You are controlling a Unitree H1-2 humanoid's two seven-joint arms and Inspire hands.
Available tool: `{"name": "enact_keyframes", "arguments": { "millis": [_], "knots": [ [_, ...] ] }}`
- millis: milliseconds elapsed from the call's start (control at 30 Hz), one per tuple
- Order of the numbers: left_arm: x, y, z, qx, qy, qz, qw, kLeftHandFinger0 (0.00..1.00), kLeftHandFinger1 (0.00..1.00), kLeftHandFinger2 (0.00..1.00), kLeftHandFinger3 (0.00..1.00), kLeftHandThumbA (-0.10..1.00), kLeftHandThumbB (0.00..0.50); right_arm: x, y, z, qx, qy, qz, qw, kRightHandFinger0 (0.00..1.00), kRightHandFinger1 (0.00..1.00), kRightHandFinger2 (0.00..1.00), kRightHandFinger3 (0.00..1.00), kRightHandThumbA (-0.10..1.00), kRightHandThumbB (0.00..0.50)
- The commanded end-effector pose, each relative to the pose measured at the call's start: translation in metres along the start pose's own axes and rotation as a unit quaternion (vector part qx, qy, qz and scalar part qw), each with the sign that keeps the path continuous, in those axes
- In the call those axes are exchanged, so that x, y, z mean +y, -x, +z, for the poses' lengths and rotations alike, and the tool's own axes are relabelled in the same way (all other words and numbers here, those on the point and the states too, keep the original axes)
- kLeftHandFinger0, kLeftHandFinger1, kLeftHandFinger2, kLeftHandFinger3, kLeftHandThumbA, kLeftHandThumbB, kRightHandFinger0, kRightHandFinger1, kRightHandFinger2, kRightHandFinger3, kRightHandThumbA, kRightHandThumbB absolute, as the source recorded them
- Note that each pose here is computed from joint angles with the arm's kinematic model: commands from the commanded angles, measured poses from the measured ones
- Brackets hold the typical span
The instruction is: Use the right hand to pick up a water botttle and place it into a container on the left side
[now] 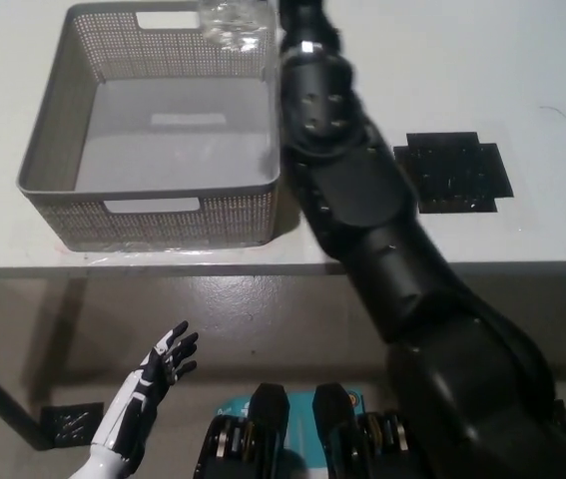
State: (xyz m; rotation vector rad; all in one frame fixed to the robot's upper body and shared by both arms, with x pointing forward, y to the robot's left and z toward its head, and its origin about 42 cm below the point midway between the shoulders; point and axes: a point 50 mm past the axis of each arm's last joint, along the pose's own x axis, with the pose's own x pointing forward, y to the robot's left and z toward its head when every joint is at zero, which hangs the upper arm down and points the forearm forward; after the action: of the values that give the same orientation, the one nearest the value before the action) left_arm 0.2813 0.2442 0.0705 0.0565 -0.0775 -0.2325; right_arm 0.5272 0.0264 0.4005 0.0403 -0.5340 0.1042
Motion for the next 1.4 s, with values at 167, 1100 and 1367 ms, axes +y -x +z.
{"name": "enact_keyframes", "arguments": {
  "millis": [167,1100,1367],
  "knots": [
    [0.005,-0.009,0.012,-0.028,-0.023,-0.009,0.999,1.0,1.0,1.0,1.0,1.0,0.241,0.037,-0.005,-0.005,0.052,0.056,0.039,0.996,0.0,0.14,0.58,0.39,-0.1,0.118],
    [0.004,-0.011,0.016,-0.03,-0.02,-0.028,0.999,1.0,1.0,1.0,1.0,1.0,0.212,0.012,0.019,-0.065,0.13,0.177,0.172,0.96,1.0,1.0,1.0,1.0,1.0,0.5],
    [0.001,-0.011,0.016,-0.028,-0.021,-0.024,0.999,1.0,1.0,1.0,1.0,1.0,0.218,0.006,0.001,-0.036,0.04,0.145,0.15,0.977,1.0,1.0,1.0,1.0,1.0,0.465]
  ]
}}
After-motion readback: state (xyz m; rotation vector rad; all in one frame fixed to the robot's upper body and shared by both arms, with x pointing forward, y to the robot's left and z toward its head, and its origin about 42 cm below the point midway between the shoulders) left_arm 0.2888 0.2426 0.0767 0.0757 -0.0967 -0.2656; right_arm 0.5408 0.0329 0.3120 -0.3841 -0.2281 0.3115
